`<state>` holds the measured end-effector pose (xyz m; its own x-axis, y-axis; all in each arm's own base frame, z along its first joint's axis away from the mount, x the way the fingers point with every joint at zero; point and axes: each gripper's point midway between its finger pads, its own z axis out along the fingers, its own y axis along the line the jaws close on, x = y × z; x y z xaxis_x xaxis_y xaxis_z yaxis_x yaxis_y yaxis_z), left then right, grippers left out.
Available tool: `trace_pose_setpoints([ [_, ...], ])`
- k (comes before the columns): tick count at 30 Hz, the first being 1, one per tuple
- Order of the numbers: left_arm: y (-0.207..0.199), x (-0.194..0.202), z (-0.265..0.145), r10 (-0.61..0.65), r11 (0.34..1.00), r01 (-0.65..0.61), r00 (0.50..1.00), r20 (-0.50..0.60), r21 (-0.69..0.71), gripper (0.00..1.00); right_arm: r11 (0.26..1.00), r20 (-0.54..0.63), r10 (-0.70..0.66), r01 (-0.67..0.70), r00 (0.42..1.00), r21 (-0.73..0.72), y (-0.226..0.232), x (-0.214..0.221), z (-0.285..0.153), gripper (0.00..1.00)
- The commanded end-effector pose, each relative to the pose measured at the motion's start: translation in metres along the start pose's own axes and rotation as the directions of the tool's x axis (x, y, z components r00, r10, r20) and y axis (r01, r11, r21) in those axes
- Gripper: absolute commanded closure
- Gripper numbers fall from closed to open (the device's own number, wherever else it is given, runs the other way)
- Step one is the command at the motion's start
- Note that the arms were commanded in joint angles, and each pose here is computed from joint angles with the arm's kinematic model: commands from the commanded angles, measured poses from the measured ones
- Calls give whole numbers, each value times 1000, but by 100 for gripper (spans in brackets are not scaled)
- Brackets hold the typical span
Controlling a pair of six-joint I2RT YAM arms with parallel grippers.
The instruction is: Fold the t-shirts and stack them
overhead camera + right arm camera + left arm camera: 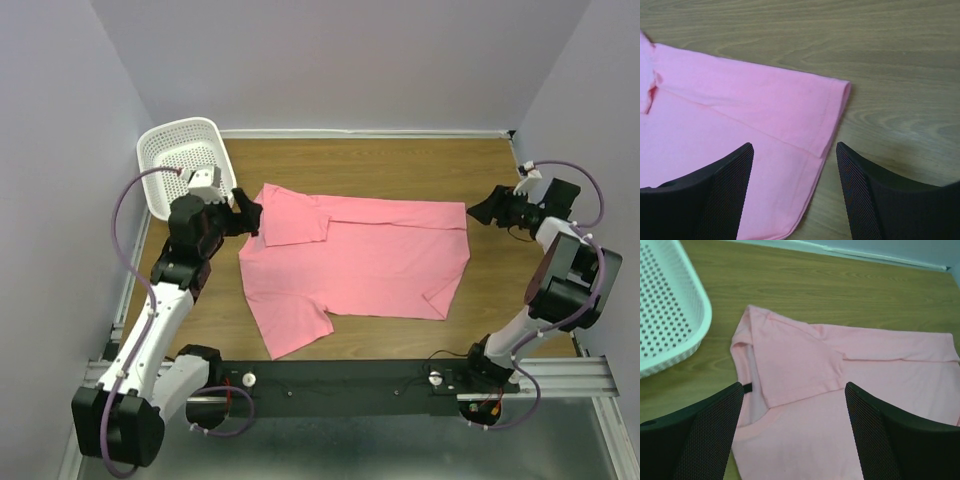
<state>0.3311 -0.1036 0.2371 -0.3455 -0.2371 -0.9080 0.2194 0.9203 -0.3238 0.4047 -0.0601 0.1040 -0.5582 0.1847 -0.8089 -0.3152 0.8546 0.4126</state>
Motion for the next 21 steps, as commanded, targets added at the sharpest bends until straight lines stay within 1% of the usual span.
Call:
trace_pose_setpoints([
  [1,5,35,-8,-138,989,141,989,-51,44,11,985,-73,108,-97,991,141,-39,16,8,25],
  [2,7,36,-11,-123,991,125,991,-47,37,11,981,-92,150,-137,984,138,-47,21,15,25],
  [4,10,36,-15,-102,994,103,994,-42,23,11,979,-114,174,-160,978,128,-52,26,24,25],
  [7,6,26,-25,-92,995,92,996,3,36,11,972,-167,215,-194,962,131,-59,41,42,26],
  [14,5,17,-30,-84,996,83,995,46,35,12,968,-257,244,-220,935,121,-50,66,78,28],
  [18,4,17,-31,-84,996,82,995,45,42,12,965,-285,249,-214,925,149,-49,73,89,35],
  [19,4,17,-31,-87,995,85,995,48,44,12,961,-293,261,-220,920,166,-53,75,89,45],
  [21,3,17,-30,-91,995,88,995,48,51,12,958,-297,264,-215,918,189,-57,75,88,53],
])
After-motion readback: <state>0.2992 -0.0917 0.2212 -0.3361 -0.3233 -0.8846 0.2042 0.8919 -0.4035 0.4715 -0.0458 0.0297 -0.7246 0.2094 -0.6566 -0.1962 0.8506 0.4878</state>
